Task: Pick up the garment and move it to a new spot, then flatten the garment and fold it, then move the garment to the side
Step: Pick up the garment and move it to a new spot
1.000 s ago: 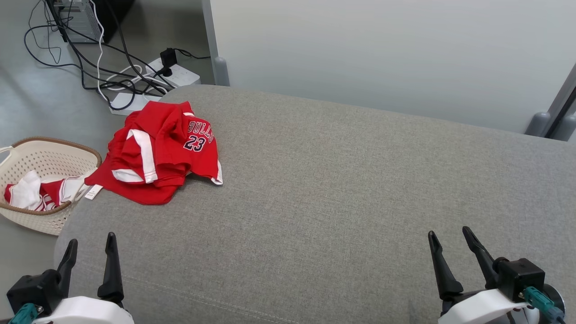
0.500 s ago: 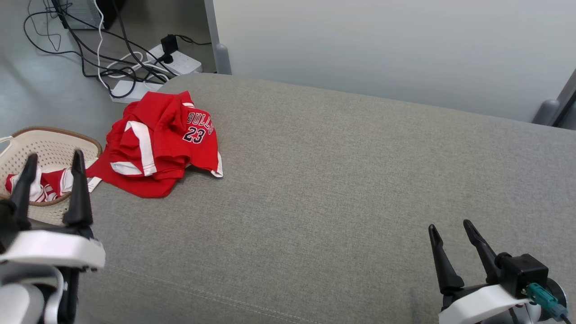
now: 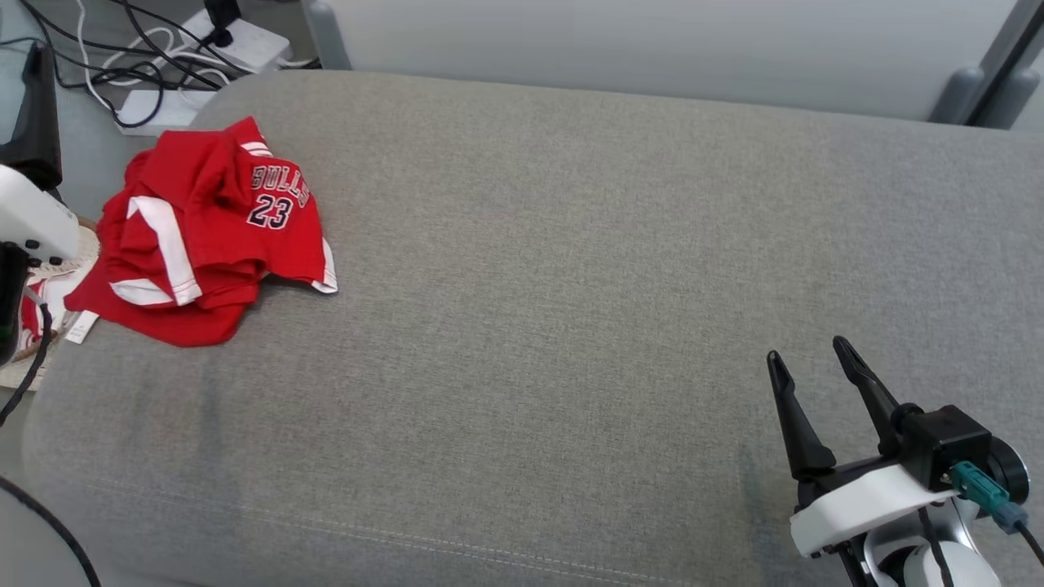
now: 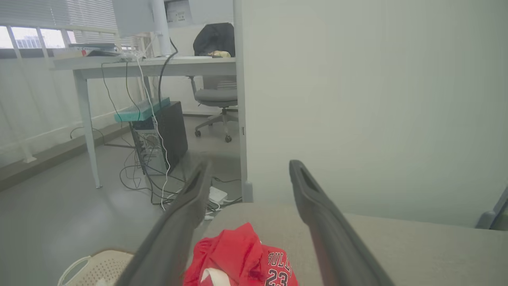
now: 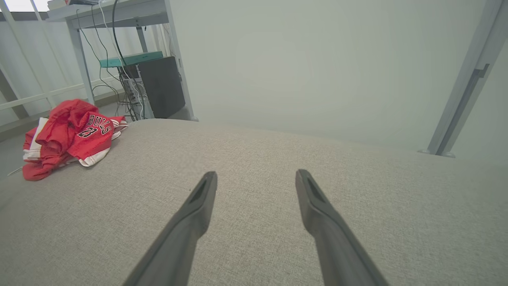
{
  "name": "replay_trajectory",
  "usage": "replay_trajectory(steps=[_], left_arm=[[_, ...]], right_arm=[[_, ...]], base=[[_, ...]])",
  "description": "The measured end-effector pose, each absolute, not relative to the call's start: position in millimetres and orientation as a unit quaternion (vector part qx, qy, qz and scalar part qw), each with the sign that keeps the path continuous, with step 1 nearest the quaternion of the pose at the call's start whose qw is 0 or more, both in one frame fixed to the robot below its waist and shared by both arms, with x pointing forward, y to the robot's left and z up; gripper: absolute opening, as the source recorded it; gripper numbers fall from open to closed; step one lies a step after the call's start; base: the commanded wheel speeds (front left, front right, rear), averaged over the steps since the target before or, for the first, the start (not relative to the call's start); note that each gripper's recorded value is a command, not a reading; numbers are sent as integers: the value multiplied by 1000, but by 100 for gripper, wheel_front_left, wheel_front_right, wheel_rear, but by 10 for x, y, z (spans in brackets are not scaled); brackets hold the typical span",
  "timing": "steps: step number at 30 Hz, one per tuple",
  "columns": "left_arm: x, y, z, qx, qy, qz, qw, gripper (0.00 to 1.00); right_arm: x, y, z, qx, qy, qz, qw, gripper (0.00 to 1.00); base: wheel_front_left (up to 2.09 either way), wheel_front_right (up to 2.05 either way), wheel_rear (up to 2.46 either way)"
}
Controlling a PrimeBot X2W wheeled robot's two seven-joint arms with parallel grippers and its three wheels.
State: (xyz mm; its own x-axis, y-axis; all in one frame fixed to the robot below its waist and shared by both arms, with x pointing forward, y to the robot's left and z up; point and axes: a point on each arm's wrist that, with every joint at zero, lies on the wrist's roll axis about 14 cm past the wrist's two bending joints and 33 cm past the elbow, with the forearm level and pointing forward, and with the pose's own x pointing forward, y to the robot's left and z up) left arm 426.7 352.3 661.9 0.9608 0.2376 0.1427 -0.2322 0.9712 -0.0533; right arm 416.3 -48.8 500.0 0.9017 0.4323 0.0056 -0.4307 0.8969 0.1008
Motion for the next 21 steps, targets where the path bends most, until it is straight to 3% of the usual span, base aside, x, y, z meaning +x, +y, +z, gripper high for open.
replay_trajectory(steps=[10,21], left_arm=[[4829,3470,5182,-86,174,96,976,100],[4959,3562,4249,-125,306,128,935,100]], right_arm=[[4373,-690,4748,37,35,201,978,100],[4612,-752,4464,29,63,199,978,100]], base=[[0,0,0],[0,0,0]])
